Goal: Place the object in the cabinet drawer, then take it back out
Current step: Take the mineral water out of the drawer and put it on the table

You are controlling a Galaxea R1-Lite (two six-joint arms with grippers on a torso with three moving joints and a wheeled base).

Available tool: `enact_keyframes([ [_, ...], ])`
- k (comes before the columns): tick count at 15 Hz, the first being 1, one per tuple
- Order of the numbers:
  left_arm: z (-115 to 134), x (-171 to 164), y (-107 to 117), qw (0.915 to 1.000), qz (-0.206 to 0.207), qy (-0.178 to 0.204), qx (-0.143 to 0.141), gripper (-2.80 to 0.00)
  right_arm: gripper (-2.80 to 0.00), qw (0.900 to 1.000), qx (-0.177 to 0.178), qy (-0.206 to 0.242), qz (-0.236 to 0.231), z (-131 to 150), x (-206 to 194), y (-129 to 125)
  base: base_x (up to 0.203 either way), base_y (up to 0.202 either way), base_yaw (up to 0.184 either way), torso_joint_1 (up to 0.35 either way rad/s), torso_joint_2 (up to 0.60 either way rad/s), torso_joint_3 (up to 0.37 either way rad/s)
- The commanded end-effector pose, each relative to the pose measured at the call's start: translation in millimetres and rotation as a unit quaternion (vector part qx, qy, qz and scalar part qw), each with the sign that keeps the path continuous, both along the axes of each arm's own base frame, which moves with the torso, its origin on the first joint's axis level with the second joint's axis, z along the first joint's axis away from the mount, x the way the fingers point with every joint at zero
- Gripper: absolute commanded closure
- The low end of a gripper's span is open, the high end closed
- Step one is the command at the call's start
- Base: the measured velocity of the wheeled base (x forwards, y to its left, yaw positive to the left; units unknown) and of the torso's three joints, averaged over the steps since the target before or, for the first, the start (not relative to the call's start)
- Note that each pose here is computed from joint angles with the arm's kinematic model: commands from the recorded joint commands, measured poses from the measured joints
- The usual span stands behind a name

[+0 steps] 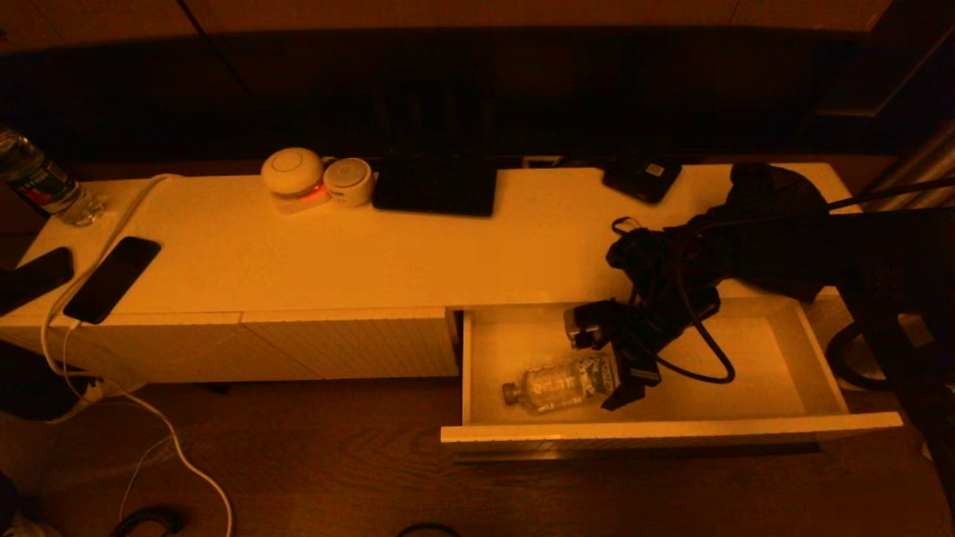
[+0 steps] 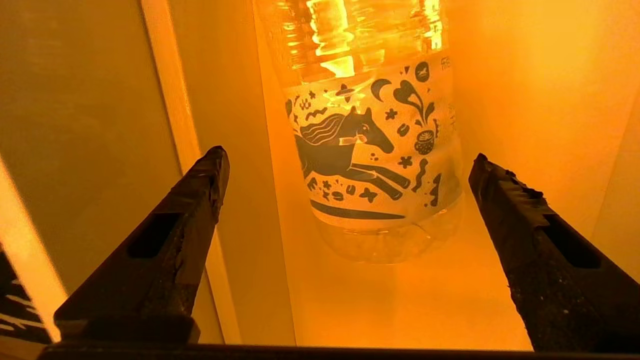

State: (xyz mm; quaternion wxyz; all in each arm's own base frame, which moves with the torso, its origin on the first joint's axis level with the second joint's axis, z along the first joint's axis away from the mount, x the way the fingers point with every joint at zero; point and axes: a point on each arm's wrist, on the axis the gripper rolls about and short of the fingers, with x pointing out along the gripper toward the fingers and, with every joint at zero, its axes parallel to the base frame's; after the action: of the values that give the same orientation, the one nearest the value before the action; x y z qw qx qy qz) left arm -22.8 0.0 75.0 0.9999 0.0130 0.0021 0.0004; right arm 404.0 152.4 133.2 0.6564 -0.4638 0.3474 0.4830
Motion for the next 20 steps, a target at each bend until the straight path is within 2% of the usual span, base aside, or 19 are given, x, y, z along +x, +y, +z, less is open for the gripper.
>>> enact_keyframes([
  [1, 0, 0, 0, 1.0, 0.0, 0.0, 0.0, 0.0, -2.8, 1.0, -0.002, 0.002, 0.001, -1, 1, -1, 0.0, 0.0, 0.0, 0.0, 0.0, 0.0],
  [7, 0, 0, 0, 1.0, 0.0, 0.0, 0.0, 0.0, -2.8, 1.0, 0.001, -0.007, -0.006, 1, 4, -8, 0.0, 0.0, 0.0, 0.0, 0.0, 0.0],
  [20, 0, 0, 0, 1.0, 0.0, 0.0, 0.0, 0.0, -2.8, 1.0, 0.016, -0.025, -0.008, -17, 15, 9, 0.0, 0.0, 0.0, 0.0, 0.0, 0.0],
])
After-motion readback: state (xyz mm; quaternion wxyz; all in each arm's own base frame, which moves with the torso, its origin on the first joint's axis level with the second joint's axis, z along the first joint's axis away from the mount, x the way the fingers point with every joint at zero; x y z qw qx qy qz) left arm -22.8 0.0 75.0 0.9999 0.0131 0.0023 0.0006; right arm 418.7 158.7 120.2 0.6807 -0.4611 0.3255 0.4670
